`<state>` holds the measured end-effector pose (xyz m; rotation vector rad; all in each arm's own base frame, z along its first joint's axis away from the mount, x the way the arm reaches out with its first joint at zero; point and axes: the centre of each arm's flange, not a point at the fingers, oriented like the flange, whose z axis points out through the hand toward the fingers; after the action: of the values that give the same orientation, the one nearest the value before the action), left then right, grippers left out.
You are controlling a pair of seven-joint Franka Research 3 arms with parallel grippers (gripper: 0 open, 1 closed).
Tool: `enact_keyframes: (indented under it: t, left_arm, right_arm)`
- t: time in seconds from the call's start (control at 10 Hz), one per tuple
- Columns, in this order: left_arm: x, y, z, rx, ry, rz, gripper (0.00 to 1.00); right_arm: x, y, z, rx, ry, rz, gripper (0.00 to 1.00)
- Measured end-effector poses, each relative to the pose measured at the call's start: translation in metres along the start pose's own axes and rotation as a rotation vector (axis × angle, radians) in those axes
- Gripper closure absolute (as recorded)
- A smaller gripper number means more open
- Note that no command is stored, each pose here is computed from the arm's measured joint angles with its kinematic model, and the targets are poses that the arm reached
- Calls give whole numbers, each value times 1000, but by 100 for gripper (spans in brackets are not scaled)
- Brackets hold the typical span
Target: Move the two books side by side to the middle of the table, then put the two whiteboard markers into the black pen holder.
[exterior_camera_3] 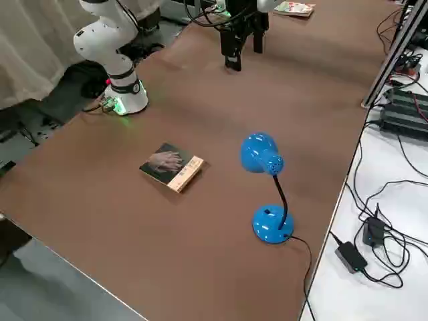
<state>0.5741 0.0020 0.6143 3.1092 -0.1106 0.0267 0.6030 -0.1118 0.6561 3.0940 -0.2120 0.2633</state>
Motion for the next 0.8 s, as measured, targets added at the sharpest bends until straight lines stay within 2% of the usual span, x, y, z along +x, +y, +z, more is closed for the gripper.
enact_keyframes:
  t: [0.3, 0.5, 0.8]
  left_arm:
    - [-1, -7, 0, 1, 0, -12, 3]
    - [-7, -42, 2, -6, -17, -68, 6]
    - [-27, -126, 33, -178, -22, -131, 5]
  right_arm:
    - [1, -11, 1, 3, -3, -17, 0]
    - [1, -21, 3, 5, -6, -34, 0]
    - [0, -43, 27, -12, -62, -77, 0]
